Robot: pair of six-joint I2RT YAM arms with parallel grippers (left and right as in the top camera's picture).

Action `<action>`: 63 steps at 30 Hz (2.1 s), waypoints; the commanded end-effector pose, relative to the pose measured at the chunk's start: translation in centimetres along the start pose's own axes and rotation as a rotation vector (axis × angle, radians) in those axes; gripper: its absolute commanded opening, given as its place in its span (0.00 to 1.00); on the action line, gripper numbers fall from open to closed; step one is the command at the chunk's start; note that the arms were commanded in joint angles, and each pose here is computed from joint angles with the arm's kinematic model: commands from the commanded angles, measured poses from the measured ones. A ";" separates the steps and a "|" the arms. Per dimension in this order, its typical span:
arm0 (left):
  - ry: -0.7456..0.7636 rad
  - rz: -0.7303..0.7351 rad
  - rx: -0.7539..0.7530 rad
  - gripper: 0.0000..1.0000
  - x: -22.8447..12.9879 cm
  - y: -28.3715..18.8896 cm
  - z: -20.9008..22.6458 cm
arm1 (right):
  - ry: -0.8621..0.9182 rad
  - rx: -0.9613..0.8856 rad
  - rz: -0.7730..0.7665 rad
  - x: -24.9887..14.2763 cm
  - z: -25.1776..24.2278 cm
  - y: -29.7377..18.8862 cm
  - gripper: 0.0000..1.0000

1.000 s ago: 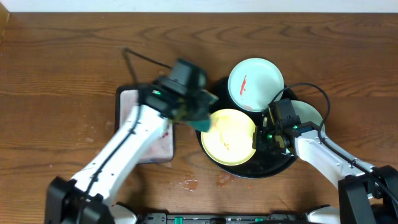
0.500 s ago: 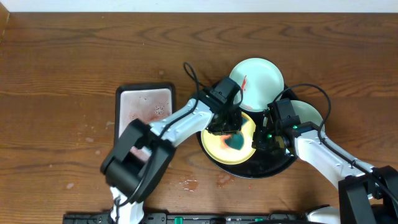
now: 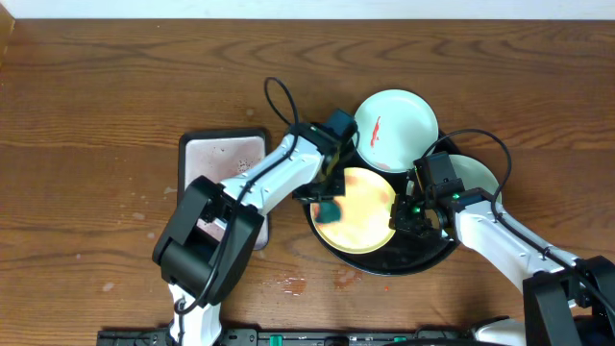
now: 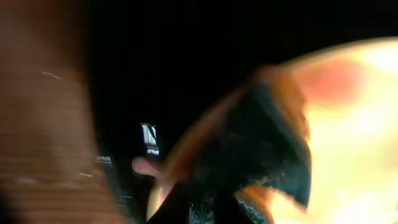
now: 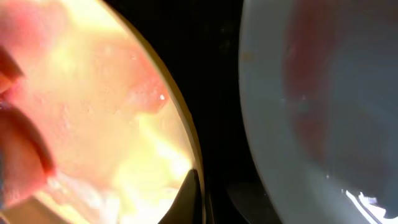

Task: Clean dirty plates on tray and stack at the side
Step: 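Scrub the yellow plate with the sponge while right gripper holds it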

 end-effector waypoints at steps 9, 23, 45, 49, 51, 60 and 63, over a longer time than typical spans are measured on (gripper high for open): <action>0.071 -0.037 -0.236 0.08 1.7 1.0 -2.6 | 0.005 -0.068 -0.004 -0.5 -1.0 0.3 0.01; 0.122 0.058 -0.502 0.08 -1.0 0.4 -9.0 | 0.007 -0.073 0.002 -0.6 -1.1 0.3 0.01; 0.054 -0.113 0.272 0.07 1.2 0.7 1.6 | 0.007 -0.073 0.001 -0.6 -1.1 0.3 0.01; 0.069 -0.078 -0.062 0.07 1.2 2.5 -2.6 | 0.007 -0.073 0.001 -0.6 -1.1 0.3 0.01; 0.044 -0.022 -0.179 0.08 0.6 3.4 -4.3 | 0.007 -0.073 0.001 -0.6 -1.1 0.3 0.01; 0.152 0.193 -0.457 0.07 -3.5 4.2 -9.7 | 0.007 -0.073 0.001 -0.6 -1.1 0.3 0.01; 0.190 0.195 -0.456 0.07 -4.0 3.9 -10.0 | 0.007 -0.072 0.001 -0.6 -1.1 0.3 0.01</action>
Point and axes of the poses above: each gripper's point midway between its finger pads, its own y axis out along the fingers, its own z axis along the line the jaws close on, x = y × z, the point moved 5 cm from there along -y, back along the fingers, and after that the axes turned 13 degrees about y, right-handed, at the moved point
